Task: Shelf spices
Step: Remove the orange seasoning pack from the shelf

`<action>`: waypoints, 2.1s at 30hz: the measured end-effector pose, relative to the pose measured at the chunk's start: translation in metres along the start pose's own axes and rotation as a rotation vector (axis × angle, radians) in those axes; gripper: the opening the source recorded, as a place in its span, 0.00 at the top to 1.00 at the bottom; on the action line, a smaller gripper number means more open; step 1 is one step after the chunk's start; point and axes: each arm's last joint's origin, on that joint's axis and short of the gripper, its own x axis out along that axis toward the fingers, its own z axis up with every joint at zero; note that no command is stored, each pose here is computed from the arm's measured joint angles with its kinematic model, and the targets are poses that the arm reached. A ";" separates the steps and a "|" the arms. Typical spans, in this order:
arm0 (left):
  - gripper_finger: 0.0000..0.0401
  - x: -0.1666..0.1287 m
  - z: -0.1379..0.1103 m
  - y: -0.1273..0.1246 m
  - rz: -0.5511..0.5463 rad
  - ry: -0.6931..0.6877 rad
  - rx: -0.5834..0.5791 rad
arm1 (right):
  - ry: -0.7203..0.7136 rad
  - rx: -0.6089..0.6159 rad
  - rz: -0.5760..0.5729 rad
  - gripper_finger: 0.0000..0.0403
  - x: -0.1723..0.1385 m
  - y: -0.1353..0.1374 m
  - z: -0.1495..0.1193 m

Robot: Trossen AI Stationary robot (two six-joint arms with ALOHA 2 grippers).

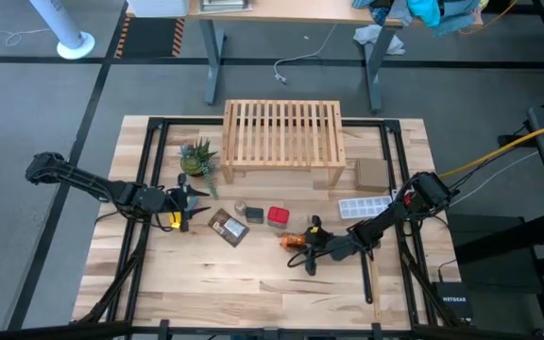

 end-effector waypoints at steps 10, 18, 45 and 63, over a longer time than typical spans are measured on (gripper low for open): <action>0.55 0.000 0.000 0.000 0.000 0.001 0.000 | 0.045 -0.080 -0.016 0.80 0.033 0.031 0.017; 0.55 0.000 0.000 0.000 0.000 0.001 0.000 | 0.016 -0.167 -0.078 0.80 0.071 0.045 0.008; 0.55 0.000 0.000 0.000 0.000 0.001 0.001 | 0.064 -0.112 0.059 0.80 0.129 0.028 0.034; 0.55 0.000 0.000 0.000 0.000 0.001 0.001 | 0.094 -0.121 0.087 0.68 0.123 0.039 0.027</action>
